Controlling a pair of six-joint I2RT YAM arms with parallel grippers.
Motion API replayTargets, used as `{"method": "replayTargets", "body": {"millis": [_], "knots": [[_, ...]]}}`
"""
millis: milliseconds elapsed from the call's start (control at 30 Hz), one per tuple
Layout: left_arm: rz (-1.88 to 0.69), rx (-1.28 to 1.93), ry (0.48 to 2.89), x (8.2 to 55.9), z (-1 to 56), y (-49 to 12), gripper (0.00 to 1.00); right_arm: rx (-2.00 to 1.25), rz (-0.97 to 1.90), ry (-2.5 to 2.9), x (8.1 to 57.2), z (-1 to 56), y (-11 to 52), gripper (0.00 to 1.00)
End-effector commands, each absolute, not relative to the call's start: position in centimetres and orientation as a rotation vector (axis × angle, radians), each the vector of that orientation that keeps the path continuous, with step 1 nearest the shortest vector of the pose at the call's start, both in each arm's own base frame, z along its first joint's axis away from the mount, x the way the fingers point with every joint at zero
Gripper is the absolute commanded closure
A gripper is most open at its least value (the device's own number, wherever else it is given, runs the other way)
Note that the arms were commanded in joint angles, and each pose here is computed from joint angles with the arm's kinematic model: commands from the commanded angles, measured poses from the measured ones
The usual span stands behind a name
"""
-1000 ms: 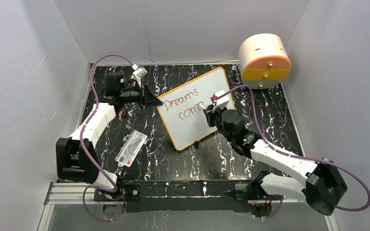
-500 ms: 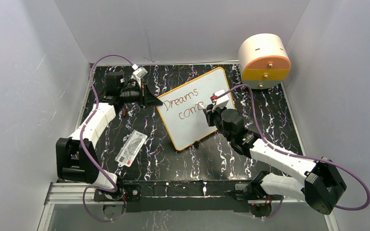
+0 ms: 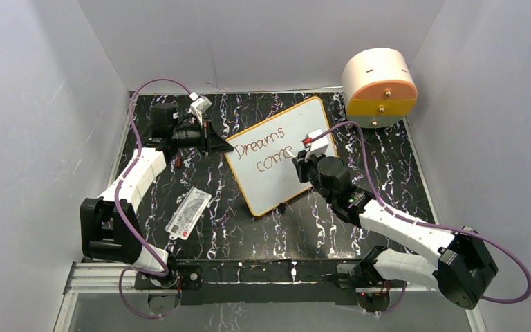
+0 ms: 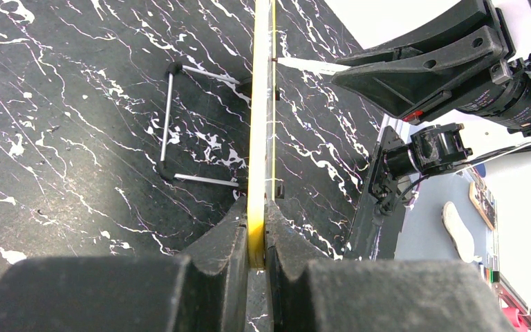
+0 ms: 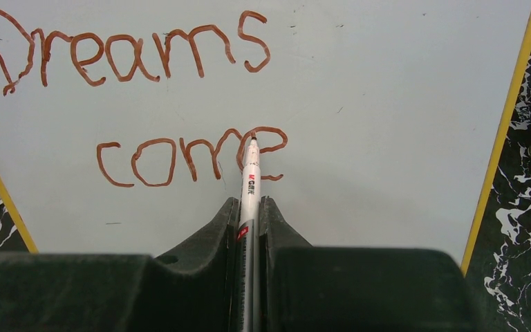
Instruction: Write a sentence on the whiteboard
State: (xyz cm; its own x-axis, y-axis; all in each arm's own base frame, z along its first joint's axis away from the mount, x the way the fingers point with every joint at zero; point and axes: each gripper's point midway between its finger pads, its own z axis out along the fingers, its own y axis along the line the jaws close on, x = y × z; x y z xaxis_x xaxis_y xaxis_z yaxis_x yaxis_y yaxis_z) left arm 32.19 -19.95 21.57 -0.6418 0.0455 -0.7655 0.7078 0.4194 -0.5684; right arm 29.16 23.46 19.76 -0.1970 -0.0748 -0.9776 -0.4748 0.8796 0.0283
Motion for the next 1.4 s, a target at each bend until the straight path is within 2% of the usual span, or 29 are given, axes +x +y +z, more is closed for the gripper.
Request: {"method": "replayTargets", "body": {"millis": [0,1367], "knots": [[-1.181,0.618,2.172,31.3,16.8,-19.9,1.0,-0.408,0.407,1.72,29.2,21.1,23.6,1.0],[-1.155,0.616,2.188,31.6,16.4,-19.7,1.0,-0.402,0.296,1.789,28.8,18.5,21.4,1.0]]}}
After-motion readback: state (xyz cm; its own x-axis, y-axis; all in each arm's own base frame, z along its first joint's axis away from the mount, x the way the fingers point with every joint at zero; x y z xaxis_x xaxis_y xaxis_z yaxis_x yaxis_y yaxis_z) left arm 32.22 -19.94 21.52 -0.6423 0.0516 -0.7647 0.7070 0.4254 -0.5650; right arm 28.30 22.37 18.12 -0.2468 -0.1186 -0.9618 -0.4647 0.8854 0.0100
